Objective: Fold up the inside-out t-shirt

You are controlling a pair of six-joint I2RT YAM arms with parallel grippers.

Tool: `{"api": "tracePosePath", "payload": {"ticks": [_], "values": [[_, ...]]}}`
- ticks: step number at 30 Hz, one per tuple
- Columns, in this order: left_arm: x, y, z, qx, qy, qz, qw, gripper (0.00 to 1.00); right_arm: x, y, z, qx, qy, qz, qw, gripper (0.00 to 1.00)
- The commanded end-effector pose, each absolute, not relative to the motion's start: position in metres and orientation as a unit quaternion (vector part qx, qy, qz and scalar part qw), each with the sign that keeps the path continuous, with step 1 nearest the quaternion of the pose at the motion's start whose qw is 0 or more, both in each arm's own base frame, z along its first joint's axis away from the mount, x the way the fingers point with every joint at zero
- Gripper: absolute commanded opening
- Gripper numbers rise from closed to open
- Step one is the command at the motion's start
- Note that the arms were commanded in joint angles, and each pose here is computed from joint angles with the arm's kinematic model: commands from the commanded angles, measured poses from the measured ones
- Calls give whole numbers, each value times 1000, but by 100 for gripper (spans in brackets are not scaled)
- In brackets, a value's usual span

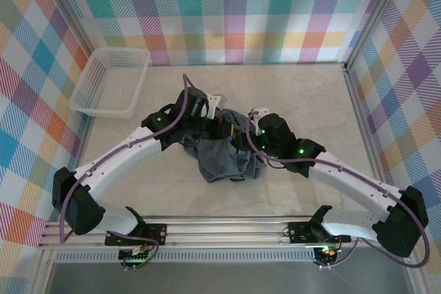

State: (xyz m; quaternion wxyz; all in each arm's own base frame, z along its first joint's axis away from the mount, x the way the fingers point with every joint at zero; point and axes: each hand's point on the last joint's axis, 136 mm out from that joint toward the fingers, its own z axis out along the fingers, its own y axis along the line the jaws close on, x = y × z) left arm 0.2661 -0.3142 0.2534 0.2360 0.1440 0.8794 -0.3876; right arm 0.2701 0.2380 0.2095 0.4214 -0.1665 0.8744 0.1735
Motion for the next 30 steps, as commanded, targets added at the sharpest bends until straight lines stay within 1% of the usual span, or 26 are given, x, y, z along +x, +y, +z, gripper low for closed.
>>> {"api": "tracePosePath", "payload": {"ticks": [1, 6, 8, 10, 12, 13, 14, 15, 17, 20, 23, 25, 27, 28, 30], "values": [[273, -305, 243, 131, 888, -370, 240, 0, 272, 216, 212, -133, 891, 131, 414, 64], [273, -302, 242, 129, 888, -369, 242, 0, 264, 190, 188, -104, 922, 103, 359, 59], [272, -302, 245, 129, 886, -372, 243, 0, 262, 184, 177, -95, 931, 99, 338, 56], [272, -301, 247, 130, 885, -373, 247, 0, 262, 179, 169, -86, 937, 92, 325, 51], [273, -300, 250, 129, 884, -373, 250, 0, 262, 188, 171, -97, 936, 116, 318, 48], [273, -300, 249, 128, 885, -372, 250, 0, 257, 204, 178, -123, 928, 159, 315, 48], [273, -300, 249, 128, 885, -372, 249, 0, 253, 219, 184, -143, 916, 202, 317, 51], [274, -300, 248, 127, 886, -372, 248, 0, 251, 226, 187, -147, 909, 225, 318, 55], [274, -302, 247, 126, 885, -376, 245, 0, 247, 236, 189, -159, 900, 254, 317, 65], [275, -304, 247, 125, 884, -380, 244, 0, 236, 263, 198, -200, 874, 319, 307, 75], [276, -304, 246, 124, 885, -376, 243, 0, 234, 272, 211, -212, 853, 349, 325, 84], [277, -305, 245, 124, 886, -377, 240, 0, 233, 277, 223, -224, 833, 369, 345, 88], [277, -306, 244, 124, 886, -377, 238, 0, 235, 277, 229, -229, 826, 366, 361, 90], [277, -305, 245, 124, 886, -377, 240, 0, 240, 272, 227, -219, 834, 347, 368, 90], [277, -306, 245, 123, 886, -377, 240, 0, 254, 257, 219, -192, 855, 294, 381, 85]]}}
